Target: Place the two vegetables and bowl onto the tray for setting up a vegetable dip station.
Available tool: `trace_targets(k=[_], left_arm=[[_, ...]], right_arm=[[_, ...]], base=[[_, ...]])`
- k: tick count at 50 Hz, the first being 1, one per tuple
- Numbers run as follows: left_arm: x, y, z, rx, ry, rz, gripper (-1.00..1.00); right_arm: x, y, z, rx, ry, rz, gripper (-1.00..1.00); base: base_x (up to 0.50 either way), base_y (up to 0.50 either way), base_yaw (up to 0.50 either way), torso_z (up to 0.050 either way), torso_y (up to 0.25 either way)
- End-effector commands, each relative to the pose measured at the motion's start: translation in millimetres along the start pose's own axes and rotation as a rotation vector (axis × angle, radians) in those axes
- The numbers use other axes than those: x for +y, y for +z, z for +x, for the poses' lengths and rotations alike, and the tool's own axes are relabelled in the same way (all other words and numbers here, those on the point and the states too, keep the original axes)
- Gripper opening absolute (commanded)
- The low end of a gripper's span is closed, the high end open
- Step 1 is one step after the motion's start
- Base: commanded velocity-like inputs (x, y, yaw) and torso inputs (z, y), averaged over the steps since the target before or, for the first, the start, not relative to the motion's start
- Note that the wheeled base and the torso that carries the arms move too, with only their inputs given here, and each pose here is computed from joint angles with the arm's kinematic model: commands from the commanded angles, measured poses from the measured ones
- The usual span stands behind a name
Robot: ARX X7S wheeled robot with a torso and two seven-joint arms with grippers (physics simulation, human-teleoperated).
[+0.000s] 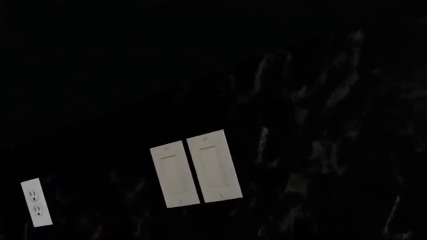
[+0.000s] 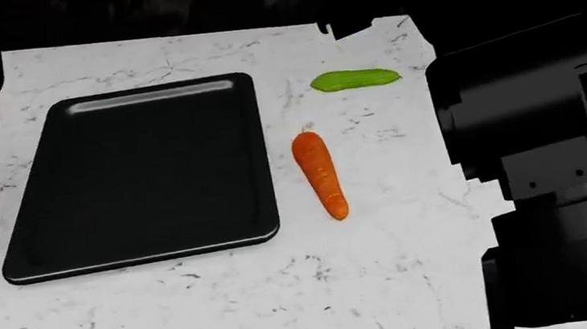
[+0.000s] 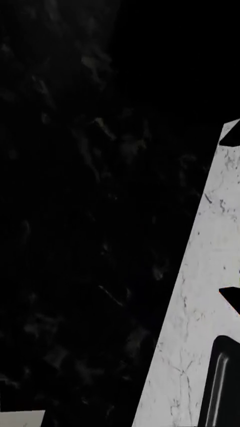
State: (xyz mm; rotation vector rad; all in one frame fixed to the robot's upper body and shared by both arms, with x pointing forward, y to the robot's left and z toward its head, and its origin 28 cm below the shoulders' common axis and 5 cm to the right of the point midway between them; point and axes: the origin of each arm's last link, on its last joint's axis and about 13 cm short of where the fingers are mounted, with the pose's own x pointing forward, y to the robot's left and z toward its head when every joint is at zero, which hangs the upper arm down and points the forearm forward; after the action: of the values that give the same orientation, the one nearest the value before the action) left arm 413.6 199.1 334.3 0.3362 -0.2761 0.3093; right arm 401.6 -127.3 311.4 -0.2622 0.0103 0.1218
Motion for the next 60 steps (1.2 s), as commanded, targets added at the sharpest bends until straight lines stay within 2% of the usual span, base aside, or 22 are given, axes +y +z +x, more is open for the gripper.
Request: trace_targets(k=[1, 2, 3, 4, 5, 6, 10, 31, 33, 35, 38, 49, 60], left_arm=[[-5.8, 7, -1, 0.014, -0.056, -0.064, 1.00], [-5.8, 8, -1, 0.013, -0.056, -0.063, 1.00], [-5.9, 8, -1, 0.012, -0.056, -0.062, 1.00], [-5.8, 8, -1, 0.013, -0.056, -0.061, 1.00], [-5.8, 8, -1, 0.012, -0.055, -0.061, 1.00], [-5.5, 9, -1, 0.010, -0.055, -0.059, 1.00], [-3.8, 11, -2, 0.009, -0.051, -0.061, 1.00], [-6.5, 8, -2, 0.014, -0.053, -0.044, 1.00], [-6.4, 8, -2, 0.014, -0.052, -0.044, 1.00], [-6.3, 7, -2, 0.015, -0.050, -0.043, 1.00], [-6.5, 7, -2, 0.017, -0.050, -0.045, 1.00], [-6.7, 5, -3, 0.018, -0.048, -0.047, 1.00], [-4.2, 7, -1, 0.021, -0.046, -0.054, 1.00]], right_arm=[[1.9, -1, 6, 0.074, 0.006, -0.011, 1.00], [2.8, -1, 6, 0.055, -0.009, -0.038, 1.00], [3.4, -4, 7, 0.061, -0.088, -0.117, 1.00], [3.0, -4, 7, 0.058, -0.111, -0.110, 1.00], [1.3, -3, 6, 0.058, -0.093, -0.067, 1.00], [2.7, -4, 6, 0.063, -0.106, -0.120, 1.00], [-0.1, -2, 4, 0.056, -0.111, -0.065, 1.00], [-2.5, -4, 1, 0.050, -0.098, -0.034, 1.00], [-4.4, -3, 1, 0.056, -0.095, 0.013, 1.00], [-4.5, -4, 1, 0.075, -0.086, -0.005, 1.00], [-8.0, -5, -1, 0.052, -0.077, 0.066, 1.00], [-8.4, -6, -4, 0.046, -0.074, 0.040, 1.00], [-6.4, -7, -4, 0.046, -0.071, 0.012, 1.00]], base=[[0.00, 0.00, 0.00, 0.000, 0.014], [0.00, 0.00, 0.00, 0.000, 0.000], [0.00, 0.00, 0.00, 0.000, 0.000], [0.00, 0.00, 0.00, 0.000, 0.000], [0.00, 0.00, 0.00, 0.000, 0.000], [0.00, 0.00, 0.50, 0.000, 0.000], [0.00, 0.00, 0.50, 0.000, 0.000], [0.00, 0.00, 0.50, 0.000, 0.000], [0.00, 0.00, 0.25, 0.000, 0.000], [0.00, 0.00, 0.00, 0.000, 0.000], [0.18, -0.28, 0.00, 0.000, 0.000], [0.43, -0.25, 0.00, 0.000, 0.000], [0.50, 0.04, 0.00, 0.000, 0.002]])
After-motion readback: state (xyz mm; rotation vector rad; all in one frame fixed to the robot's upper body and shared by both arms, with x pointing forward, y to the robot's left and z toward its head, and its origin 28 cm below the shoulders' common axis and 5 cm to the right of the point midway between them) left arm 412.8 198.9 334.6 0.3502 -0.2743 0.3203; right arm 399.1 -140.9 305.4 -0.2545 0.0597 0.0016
